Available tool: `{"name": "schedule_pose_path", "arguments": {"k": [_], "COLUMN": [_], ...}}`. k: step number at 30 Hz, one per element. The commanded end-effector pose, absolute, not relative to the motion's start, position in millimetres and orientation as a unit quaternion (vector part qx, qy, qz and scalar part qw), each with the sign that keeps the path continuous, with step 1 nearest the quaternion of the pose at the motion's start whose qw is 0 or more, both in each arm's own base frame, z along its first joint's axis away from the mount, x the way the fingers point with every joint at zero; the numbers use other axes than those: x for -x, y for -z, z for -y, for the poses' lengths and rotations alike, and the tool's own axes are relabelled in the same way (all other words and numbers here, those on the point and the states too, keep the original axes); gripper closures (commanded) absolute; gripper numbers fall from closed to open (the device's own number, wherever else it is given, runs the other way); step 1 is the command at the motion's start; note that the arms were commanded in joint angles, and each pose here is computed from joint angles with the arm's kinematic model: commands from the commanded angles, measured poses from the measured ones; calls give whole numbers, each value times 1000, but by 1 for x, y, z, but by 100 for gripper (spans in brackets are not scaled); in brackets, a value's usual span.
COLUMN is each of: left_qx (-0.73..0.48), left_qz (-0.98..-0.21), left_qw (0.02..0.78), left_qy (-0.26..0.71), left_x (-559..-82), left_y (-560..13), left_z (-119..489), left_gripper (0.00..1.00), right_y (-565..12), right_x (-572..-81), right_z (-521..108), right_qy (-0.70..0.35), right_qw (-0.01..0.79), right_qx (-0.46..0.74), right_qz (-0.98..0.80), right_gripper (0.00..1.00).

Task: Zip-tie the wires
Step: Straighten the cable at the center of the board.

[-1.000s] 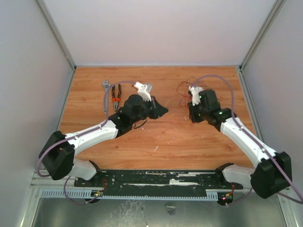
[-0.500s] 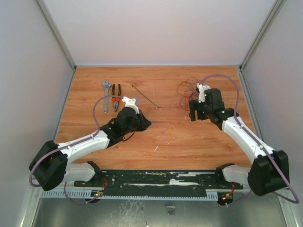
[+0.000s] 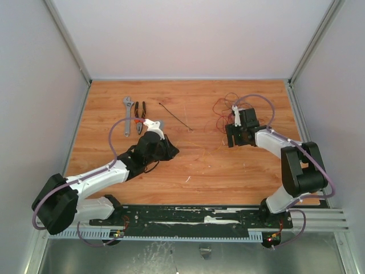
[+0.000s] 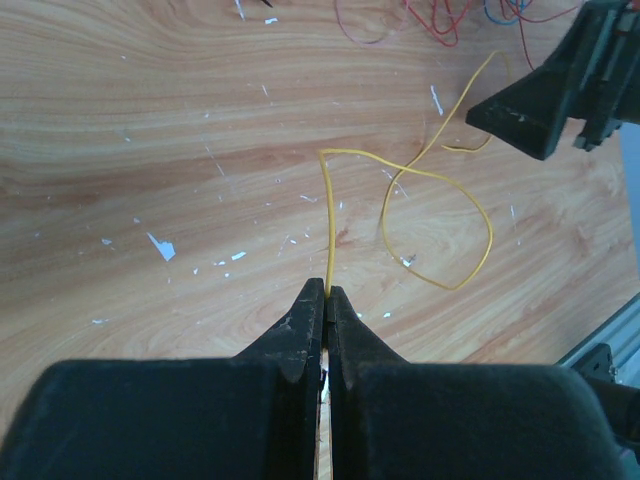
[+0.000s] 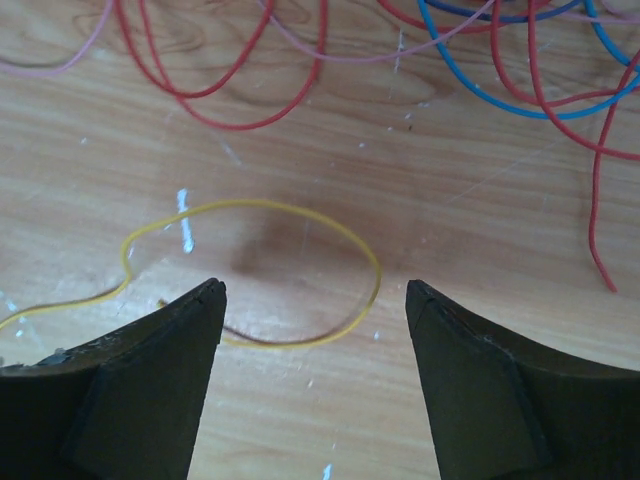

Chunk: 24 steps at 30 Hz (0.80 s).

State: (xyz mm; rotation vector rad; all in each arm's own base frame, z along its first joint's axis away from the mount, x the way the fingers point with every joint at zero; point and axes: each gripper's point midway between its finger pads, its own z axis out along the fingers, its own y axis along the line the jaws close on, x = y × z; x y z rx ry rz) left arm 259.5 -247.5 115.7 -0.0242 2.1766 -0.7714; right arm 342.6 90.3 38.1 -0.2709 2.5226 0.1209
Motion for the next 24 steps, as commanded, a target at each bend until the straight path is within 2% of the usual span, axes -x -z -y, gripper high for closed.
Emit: {"name": "schedule_pose_path", "arguments": {"k": [1, 3, 5, 9, 11, 12, 20, 24], "left_qx": [15, 16, 17, 30, 49, 57, 99, 127], "left_qz": [-857, -858, -859, -858, -857, -859, -870, -868], "left_qw": [417, 416, 416, 410, 411, 412, 415, 412], "left_qy": [302, 300, 298, 309, 306, 299, 247, 247], "left_x": [-262, -262, -261, -265, -269, -270, -266, -260], "left_y": [-121, -120, -120, -118, -114, -112, -101, -94], "left_z": [241, 239, 236, 222, 205, 196, 135, 124], "left_gripper": [100, 100, 100, 100, 100, 100, 100, 100], "right_y": [-36, -30, -26, -39, -51, -57, -95, -90], "right_x": [-371, -375, -378, -382, -382, -381, -369, -359], "right_z": [-88, -87, -84, -71, -58, -49, 31, 68], "right_qy": [-43, -46, -43, -25, -13, -7, 27, 53], "right_qw": [327, 323, 323, 346, 363, 370, 420, 412], "right_qx": [88, 86, 81, 64, 51, 42, -76, -131], "right_qz": [-940, -941, -942, -936, -930, -928, -904, -900], "right_gripper": [29, 35, 47, 83, 97, 100, 100, 100]}}
